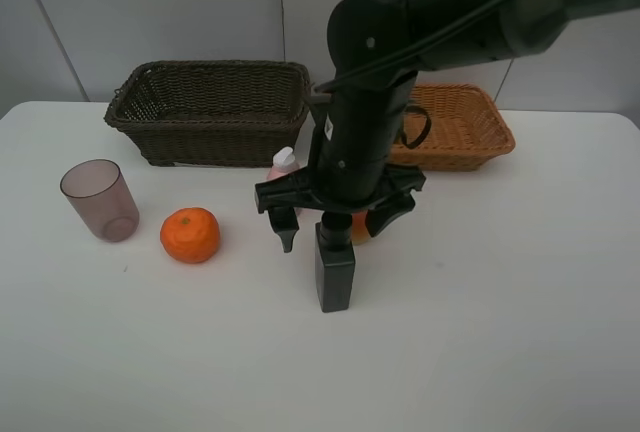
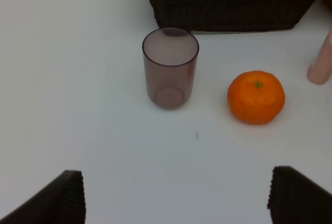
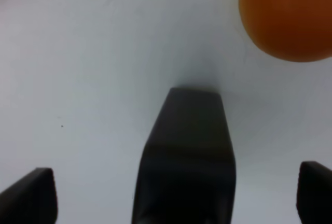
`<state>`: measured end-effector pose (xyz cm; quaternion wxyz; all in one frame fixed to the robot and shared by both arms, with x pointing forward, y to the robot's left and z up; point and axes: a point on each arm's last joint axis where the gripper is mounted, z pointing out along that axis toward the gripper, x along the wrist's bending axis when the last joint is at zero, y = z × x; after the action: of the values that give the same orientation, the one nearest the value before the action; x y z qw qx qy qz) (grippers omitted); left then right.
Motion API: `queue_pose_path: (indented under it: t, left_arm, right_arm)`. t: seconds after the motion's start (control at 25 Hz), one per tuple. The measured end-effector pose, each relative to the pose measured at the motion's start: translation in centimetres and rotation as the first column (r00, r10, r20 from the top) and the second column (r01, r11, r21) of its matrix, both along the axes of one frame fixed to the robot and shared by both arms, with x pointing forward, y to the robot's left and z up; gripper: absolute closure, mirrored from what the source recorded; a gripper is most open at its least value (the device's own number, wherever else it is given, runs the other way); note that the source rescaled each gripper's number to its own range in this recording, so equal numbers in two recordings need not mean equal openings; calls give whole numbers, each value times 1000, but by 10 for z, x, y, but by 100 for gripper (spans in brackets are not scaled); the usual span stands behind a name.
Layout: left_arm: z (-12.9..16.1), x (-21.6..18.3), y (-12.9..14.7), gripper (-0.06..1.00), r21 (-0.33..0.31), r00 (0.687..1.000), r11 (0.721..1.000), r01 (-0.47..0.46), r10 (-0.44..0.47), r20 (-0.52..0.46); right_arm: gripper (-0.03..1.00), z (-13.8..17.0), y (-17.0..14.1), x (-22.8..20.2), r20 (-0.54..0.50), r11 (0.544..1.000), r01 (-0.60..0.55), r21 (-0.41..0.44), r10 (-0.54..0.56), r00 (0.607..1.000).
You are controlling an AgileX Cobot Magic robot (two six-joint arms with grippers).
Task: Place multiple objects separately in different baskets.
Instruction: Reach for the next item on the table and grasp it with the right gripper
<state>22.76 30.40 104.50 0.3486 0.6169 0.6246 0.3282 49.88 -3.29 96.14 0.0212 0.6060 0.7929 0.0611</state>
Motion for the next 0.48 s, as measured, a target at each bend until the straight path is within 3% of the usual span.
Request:
queue_pose_path:
  t: [0.48]
  left_arm:
    - [0, 0, 0, 3, 0, 1000, 1000, 0, 0, 0]
  right_arm:
    - [-3, -19, 2, 2, -35, 999, 3, -35, -4, 999]
